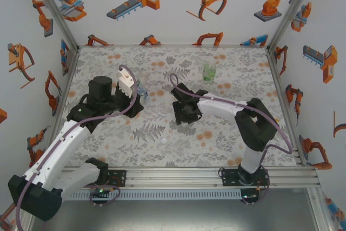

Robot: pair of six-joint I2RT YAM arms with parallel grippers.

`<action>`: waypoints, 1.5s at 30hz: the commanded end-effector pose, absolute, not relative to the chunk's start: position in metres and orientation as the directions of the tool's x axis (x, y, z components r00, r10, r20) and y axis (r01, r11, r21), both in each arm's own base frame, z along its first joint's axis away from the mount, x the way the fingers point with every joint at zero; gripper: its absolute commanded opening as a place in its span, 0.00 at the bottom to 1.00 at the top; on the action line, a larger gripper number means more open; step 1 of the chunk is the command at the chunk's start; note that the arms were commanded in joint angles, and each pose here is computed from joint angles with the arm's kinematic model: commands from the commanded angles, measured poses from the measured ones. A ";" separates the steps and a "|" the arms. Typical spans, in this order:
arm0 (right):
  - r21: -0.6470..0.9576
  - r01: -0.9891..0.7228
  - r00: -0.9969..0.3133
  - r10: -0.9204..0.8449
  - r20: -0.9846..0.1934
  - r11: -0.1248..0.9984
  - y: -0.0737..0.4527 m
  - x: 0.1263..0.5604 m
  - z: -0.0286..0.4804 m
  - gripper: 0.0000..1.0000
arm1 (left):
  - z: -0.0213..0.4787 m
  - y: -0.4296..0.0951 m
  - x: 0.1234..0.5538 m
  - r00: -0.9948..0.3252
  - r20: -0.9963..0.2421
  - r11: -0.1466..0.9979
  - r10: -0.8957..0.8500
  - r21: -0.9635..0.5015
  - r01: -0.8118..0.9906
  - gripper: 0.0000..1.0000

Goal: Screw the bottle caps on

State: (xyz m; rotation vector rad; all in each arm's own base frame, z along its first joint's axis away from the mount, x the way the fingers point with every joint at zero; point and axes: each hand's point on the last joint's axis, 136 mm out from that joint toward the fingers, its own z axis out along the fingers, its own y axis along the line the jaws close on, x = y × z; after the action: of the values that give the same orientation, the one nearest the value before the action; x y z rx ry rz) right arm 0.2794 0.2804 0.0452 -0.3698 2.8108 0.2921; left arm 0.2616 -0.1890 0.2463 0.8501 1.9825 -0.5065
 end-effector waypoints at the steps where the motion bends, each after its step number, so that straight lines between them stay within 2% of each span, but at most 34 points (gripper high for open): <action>1: 0.135 -0.276 -0.926 -0.226 -0.303 0.952 0.279 0.279 0.039 0.51 | 0.252 -0.190 0.264 -0.349 -0.865 0.678 0.361 -0.013 0.735 0.02; 11: 0.129 -0.269 -0.931 -0.223 -0.288 0.954 0.277 0.277 0.028 0.47 | 0.253 -0.190 0.265 -0.347 -0.866 0.677 0.360 -0.013 0.736 0.02; 18: 0.170 -0.255 -0.934 -0.197 -0.299 0.952 0.280 0.276 0.030 0.25 | 0.252 -0.191 0.265 -0.350 -0.865 0.676 0.359 -0.017 0.737 0.02; 24: 0.380 -0.223 -0.942 -0.098 -0.321 0.898 0.300 0.280 0.048 0.21 | 0.253 -0.191 0.266 -0.344 -0.870 0.675 0.355 -0.016 0.737 0.02; 28: 0.565 -0.159 -0.957 0.013 -0.288 0.809 0.306 0.286 0.052 0.21 | 0.253 -0.191 0.265 -0.343 -0.870 0.675 0.354 -0.017 0.738 0.02; 32: 0.643 -0.075 -0.967 0.101 -0.232 0.762 0.291 0.287 0.042 0.25 | 0.254 -0.192 0.265 -0.337 -0.873 0.674 0.352 -0.014 0.739 0.02; 35: 0.612 -0.029 -0.970 0.124 -0.207 0.790 0.268 0.282 0.031 0.32 | 0.255 -0.191 0.265 -0.337 -0.874 0.675 0.352 -0.013 0.738 0.02; 37: 0.572 -0.017 -0.971 0.123 -0.206 0.820 0.252 0.276 0.025 0.33 | 0.255 -0.192 0.265 -0.335 -0.874 0.674 0.352 -0.012 0.738 0.02; 41: 0.457 -0.006 -0.971 0.104 -0.215 0.890 0.223 0.266 0.018 0.41 | 0.256 -0.191 0.266 -0.332 -0.875 0.676 0.352 -0.008 0.737 0.02; 45: 0.351 0.000 -0.966 0.090 -0.241 0.936 0.202 0.266 0.025 0.43 | 0.256 -0.191 0.266 -0.333 -0.875 0.677 0.352 -0.008 0.736 0.02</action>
State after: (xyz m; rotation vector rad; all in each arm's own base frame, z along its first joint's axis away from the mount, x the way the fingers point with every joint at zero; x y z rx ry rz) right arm 0.2774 0.2356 0.0368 0.0713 2.7582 0.7617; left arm 0.2640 -0.1902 0.2465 0.8494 1.9775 -0.5067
